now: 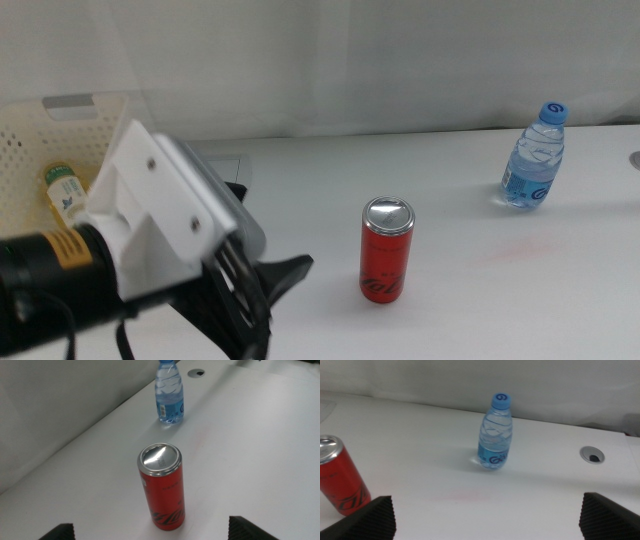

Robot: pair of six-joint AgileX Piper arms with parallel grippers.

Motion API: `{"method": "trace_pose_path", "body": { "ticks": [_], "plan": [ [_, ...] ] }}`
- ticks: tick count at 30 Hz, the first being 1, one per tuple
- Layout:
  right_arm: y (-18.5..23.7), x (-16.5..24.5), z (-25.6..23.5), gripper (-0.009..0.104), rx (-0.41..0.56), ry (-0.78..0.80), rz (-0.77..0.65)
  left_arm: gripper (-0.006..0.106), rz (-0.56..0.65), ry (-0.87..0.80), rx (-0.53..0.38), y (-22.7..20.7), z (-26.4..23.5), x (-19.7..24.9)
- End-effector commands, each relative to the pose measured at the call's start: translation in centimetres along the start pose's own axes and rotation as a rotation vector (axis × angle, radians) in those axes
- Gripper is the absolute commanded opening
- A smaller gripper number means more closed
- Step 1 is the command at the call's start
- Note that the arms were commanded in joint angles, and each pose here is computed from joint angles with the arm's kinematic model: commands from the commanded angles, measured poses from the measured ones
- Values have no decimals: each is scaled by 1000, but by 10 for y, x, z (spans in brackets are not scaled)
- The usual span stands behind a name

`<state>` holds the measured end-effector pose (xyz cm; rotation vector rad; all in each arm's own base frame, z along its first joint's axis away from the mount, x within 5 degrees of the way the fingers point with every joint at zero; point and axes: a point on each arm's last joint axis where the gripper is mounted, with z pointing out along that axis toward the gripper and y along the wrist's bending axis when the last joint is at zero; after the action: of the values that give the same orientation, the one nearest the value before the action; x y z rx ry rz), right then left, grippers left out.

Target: Use arms to grab the bottles and put them into the dustbin to the left of the table.

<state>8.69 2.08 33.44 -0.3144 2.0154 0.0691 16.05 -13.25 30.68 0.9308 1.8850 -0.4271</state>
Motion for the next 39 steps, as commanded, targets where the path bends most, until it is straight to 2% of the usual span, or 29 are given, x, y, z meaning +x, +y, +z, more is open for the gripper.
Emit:
{"method": "trace_pose_path", "body": {
  "ticks": [1, 3, 6, 10, 16, 19, 28, 32, 39],
  "plan": [
    [-3, 1, -3, 103, 30, 8, 4, 80, 30, -44, -8, -7, 3, 5],
    [-4, 2, -3, 103, 33, 12, 3, 80, 51, -55, -11, -14, 8, 17],
    [-4, 2, -3, 103, 39, 10, 20, 80, -7, -111, -53, -23, 14, 38],
    [-5, 1, -3, 103, 42, 5, 18, 80, -21, -182, -114, -30, 18, 64],
    [-4, 0, -3, 103, 39, -3, 20, 80, -178, -184, -187, -27, 31, 90],
    [-4, 0, -3, 103, 39, -4, 20, 80, -208, -189, -208, -26, 43, 94],
    [-4, 0, -3, 103, 40, -4, 18, 80, -209, -248, -139, -36, 85, 108],
    [-4, 0, -3, 103, 40, -4, 18, 80, -263, -260, -164, -36, 108, 118],
    [-4, 0, -3, 103, 40, -6, 18, 80, -255, -274, -159, -39, 146, 108]
  ]
}}
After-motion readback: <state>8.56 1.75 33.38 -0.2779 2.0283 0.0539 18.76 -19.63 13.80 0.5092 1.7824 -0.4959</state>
